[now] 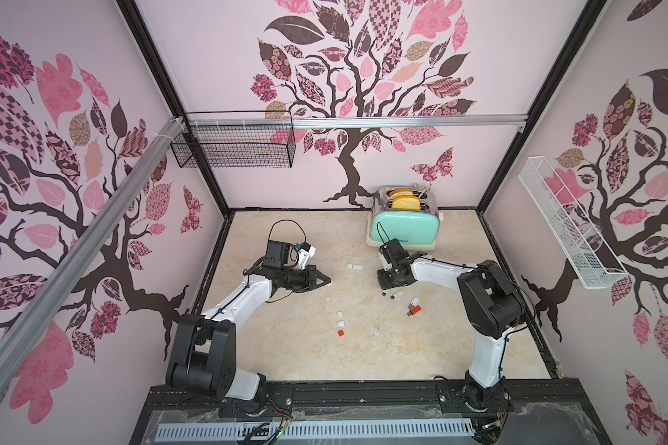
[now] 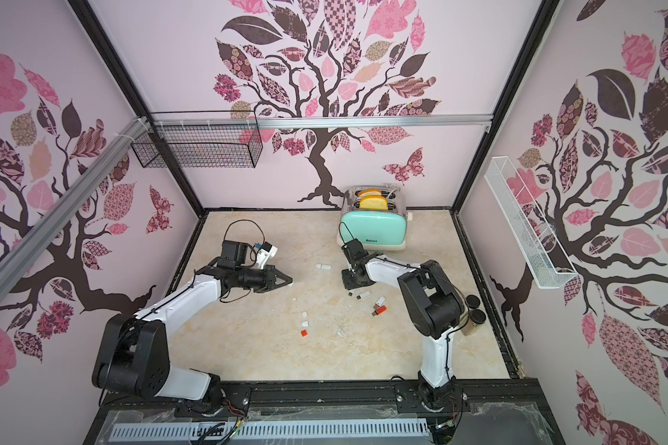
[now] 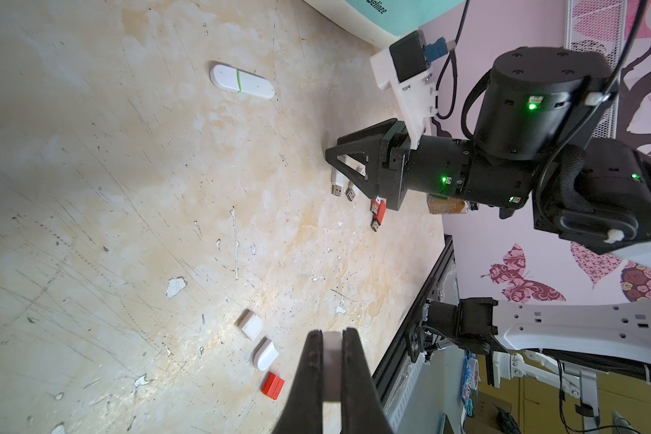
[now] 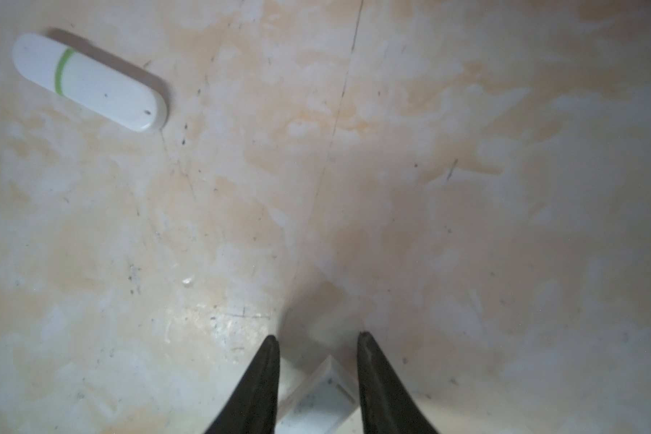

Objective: Close the usb drive cover
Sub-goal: Pick up the USB drive from the center of the board.

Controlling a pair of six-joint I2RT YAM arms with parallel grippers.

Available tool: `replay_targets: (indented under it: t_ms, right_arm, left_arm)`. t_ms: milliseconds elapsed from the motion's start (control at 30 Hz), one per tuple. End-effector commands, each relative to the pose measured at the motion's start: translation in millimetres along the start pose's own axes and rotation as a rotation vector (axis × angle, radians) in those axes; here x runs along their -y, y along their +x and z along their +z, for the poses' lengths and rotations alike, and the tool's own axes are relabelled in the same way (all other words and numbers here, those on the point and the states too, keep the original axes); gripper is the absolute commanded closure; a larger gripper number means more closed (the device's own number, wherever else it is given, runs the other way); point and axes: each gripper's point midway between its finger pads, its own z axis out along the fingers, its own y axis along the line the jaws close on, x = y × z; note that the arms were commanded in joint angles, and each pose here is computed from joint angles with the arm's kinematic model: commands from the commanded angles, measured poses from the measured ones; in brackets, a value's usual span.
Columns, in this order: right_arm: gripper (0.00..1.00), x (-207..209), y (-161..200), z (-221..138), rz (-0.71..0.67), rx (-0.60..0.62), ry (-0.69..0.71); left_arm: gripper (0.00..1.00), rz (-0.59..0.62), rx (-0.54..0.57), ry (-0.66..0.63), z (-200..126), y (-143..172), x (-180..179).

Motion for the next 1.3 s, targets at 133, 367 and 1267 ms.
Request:
replay_targets:
  t_ms: [133,367,1267]
  right_arm:
    - [0.68,-4.0,18.0,-9.5,0.058,-0.054,-0.041]
    - [0.70,-8.6,34.7,-14.0,0.085,-0.089,-0.062]
    - [0.63,-48.0,87.9,-45.4,0.038,-0.134,-0.121]
  left_arm:
    - [1.00,0.039,0.032,0.002,-7.7,-6.6,6.4]
    - [1.00,0.031,0.034,0.003,-8.2,-7.2,5.3]
    - [1.00,0.022,0.028,-0.006,-5.5,-8.1,0.5]
